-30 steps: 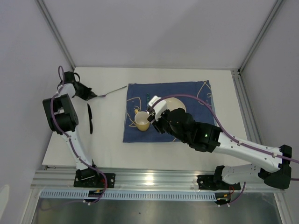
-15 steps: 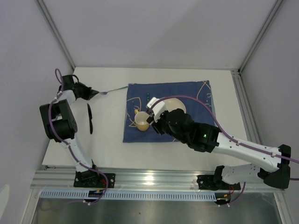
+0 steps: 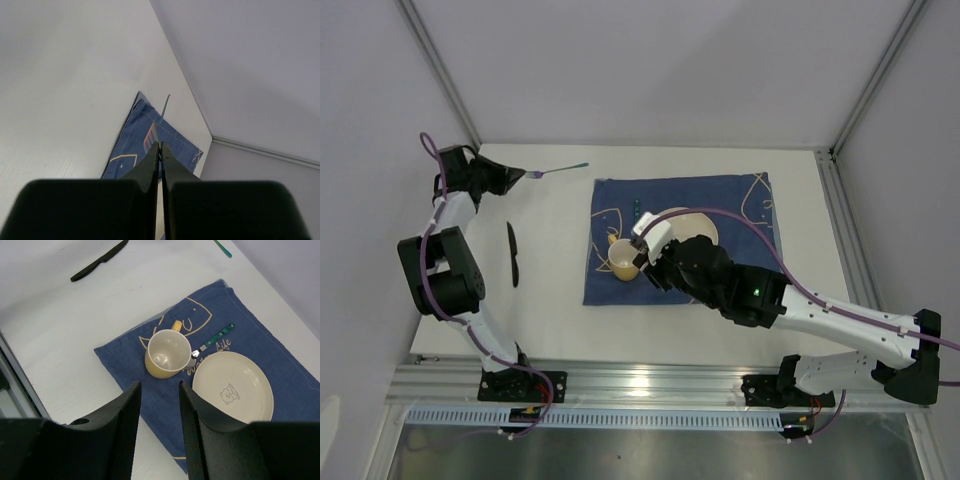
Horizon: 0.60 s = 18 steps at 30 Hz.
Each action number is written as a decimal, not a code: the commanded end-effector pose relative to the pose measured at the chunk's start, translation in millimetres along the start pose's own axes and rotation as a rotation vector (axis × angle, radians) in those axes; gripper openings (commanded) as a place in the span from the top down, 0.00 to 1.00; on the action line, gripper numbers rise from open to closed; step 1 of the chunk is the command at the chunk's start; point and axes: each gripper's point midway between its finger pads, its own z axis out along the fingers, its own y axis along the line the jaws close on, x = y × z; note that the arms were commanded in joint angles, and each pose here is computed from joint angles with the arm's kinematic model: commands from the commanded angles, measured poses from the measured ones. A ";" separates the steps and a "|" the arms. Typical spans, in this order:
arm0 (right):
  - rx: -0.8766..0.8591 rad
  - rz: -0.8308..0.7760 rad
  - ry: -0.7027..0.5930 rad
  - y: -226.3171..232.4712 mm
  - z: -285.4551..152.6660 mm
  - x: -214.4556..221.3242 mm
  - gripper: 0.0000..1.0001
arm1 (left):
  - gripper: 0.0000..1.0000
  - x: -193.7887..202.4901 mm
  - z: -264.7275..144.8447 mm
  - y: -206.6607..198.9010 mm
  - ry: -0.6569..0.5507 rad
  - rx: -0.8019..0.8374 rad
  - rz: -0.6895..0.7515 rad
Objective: Set the dinner table for one person
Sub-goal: Pick up the fork at the center of the board.
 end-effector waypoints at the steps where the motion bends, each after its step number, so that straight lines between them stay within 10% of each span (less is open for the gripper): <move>1: -0.004 -0.001 -0.037 2.0 0.7 -8.0 0.59 | 1.00 -5.0 -19.1 -35.6 -0.021 0.100 0.020; 18: 0.192 0.077 -0.010 -49.3 39.3 21.4 0.54 | 1.00 43.0 -49.9 -80.5 0.054 0.253 0.000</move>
